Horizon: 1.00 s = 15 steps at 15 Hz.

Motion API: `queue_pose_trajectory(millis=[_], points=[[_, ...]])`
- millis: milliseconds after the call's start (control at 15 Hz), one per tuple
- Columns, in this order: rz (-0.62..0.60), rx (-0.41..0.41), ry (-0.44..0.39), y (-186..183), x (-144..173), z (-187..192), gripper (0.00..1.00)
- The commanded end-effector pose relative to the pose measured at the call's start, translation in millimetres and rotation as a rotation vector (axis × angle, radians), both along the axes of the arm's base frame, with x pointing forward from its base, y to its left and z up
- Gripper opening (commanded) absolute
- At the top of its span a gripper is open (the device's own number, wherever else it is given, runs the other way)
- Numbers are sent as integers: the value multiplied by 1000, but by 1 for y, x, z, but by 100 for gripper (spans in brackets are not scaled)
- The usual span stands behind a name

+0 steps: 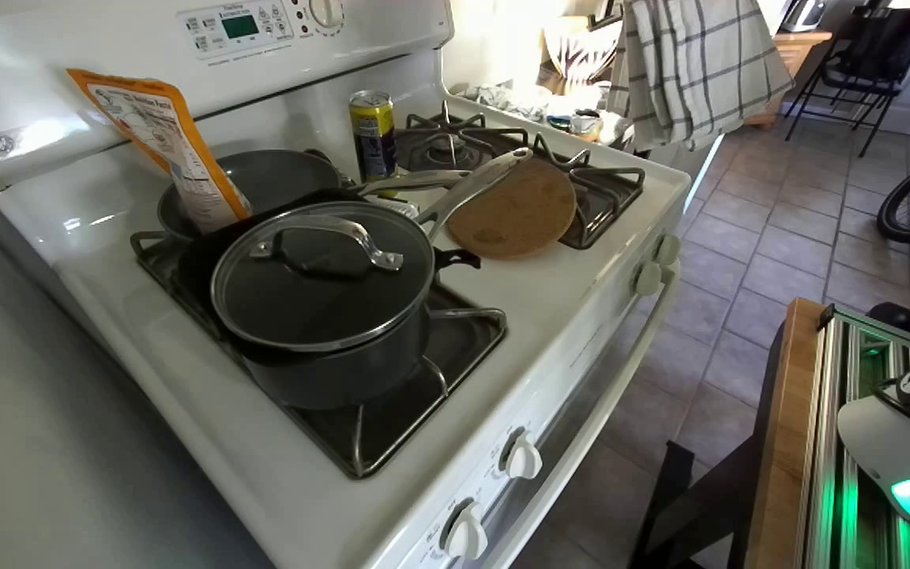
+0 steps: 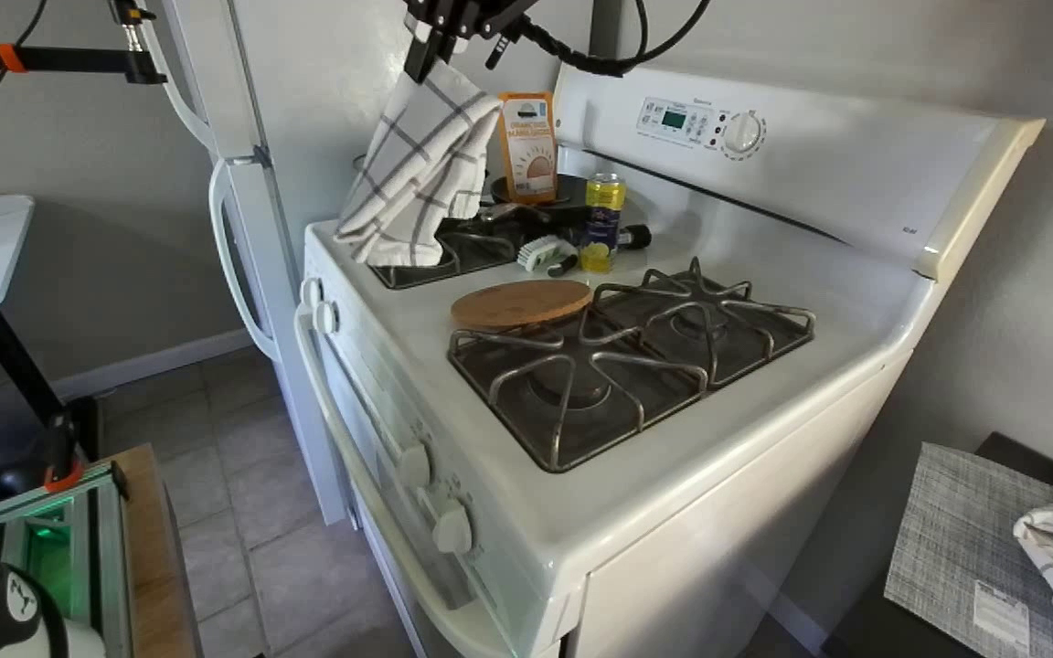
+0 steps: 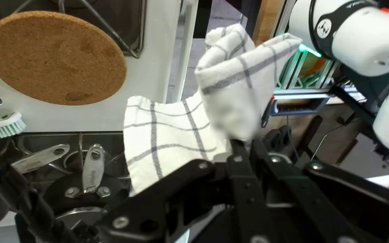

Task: Put the white towel on the front right side of the stove.

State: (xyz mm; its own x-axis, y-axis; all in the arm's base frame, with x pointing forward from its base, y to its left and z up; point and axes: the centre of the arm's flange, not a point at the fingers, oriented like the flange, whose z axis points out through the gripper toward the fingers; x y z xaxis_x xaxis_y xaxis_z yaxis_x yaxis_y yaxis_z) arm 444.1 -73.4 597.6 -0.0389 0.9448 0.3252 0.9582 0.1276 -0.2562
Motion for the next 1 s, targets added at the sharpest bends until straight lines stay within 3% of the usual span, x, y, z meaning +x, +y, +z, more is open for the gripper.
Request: queue_pose_trajectory(millis=[0, 400, 600, 933], points=[[194, 30, -1, -47, 6, -17, 2], [507, 123, -17, -77, 19, -67, 2], [660, 148, 37, -76, 32, -93, 2], [561, 9, 106, -61, 66, -125, 2]])
